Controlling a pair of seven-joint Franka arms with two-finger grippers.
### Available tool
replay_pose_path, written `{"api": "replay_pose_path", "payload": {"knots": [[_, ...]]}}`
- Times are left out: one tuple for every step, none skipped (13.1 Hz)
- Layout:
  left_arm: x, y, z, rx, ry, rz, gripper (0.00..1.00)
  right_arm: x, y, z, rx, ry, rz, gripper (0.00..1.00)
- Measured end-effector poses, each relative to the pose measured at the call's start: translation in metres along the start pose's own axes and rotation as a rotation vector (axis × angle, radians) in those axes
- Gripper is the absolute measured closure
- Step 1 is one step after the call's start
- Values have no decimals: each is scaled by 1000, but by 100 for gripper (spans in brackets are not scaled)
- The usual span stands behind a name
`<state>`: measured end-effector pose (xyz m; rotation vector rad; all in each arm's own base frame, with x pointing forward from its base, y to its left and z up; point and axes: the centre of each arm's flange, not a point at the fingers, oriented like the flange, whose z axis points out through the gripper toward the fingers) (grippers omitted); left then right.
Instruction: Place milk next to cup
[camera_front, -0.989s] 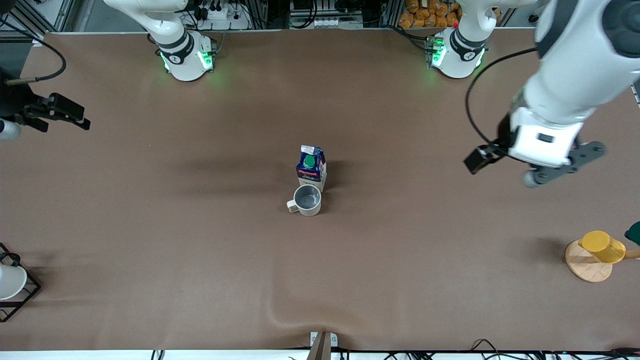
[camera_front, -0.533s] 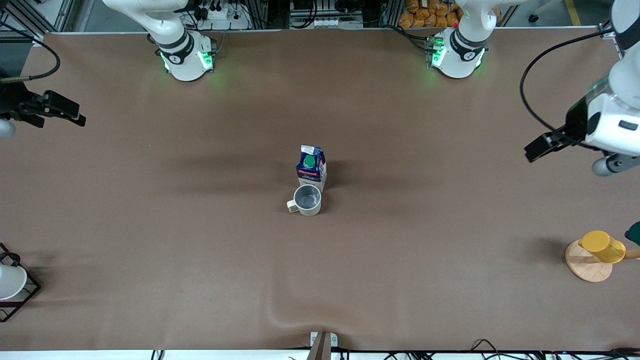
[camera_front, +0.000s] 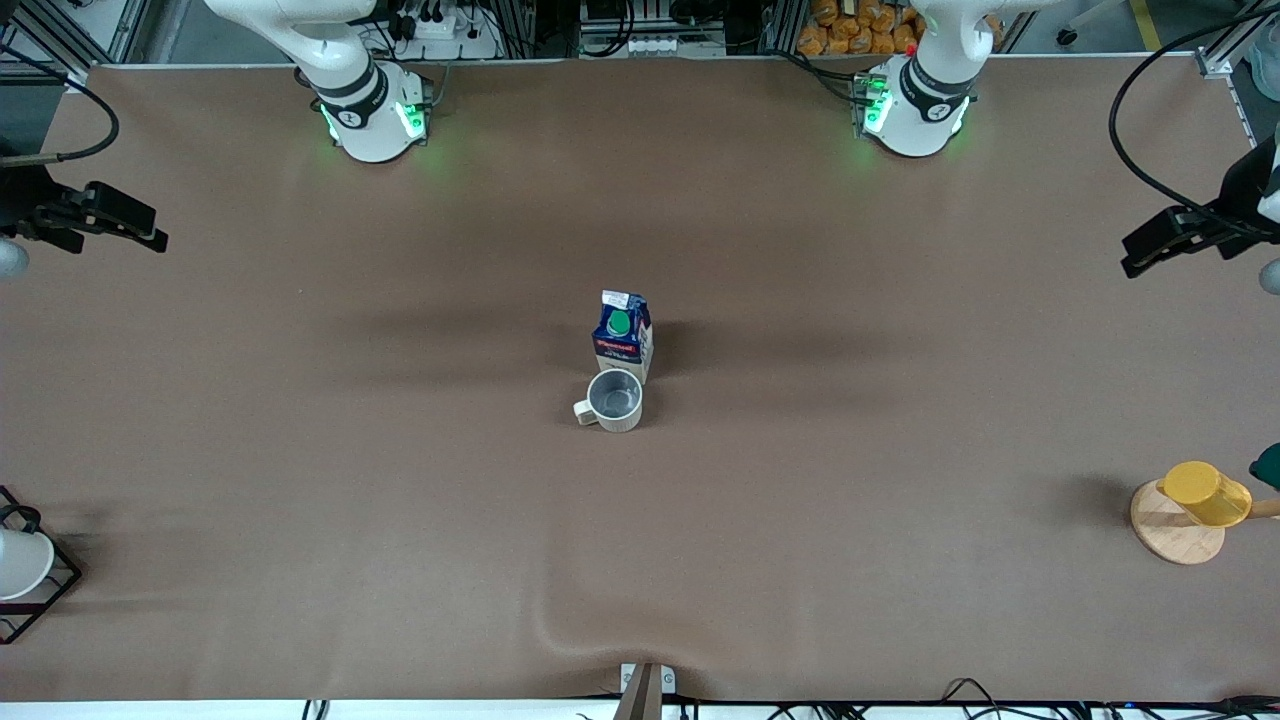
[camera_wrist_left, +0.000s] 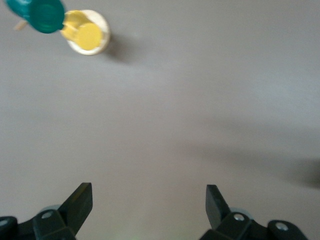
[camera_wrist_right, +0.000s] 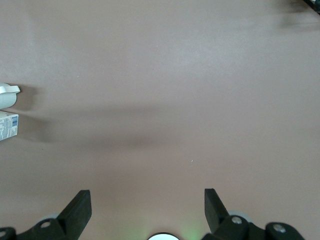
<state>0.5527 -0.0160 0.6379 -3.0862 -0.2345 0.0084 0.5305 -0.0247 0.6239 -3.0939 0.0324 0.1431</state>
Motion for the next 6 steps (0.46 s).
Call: {"api": "replay_pose_path", "payload": {"knots": [[-1, 5, 0, -24, -4, 13, 0, 0, 1, 0, 0, 1, 1, 0], [-2, 8, -1, -34, -4, 32, 0, 0, 1, 0, 0, 1, 1, 0], [-4, 11, -3, -40, 0, 72, 0, 0, 1, 0, 0, 1, 1, 0], [-5, 11, -6, -44, 5, 110, 0, 0, 1, 0, 0, 3, 1, 0], [-6, 10, -8, -45, 6, 129, 0, 0, 1, -1, 0, 6, 1, 0], [-7, 9, -10, -44, 1, 136, 0, 0, 1, -2, -1, 8, 1, 0]]}}
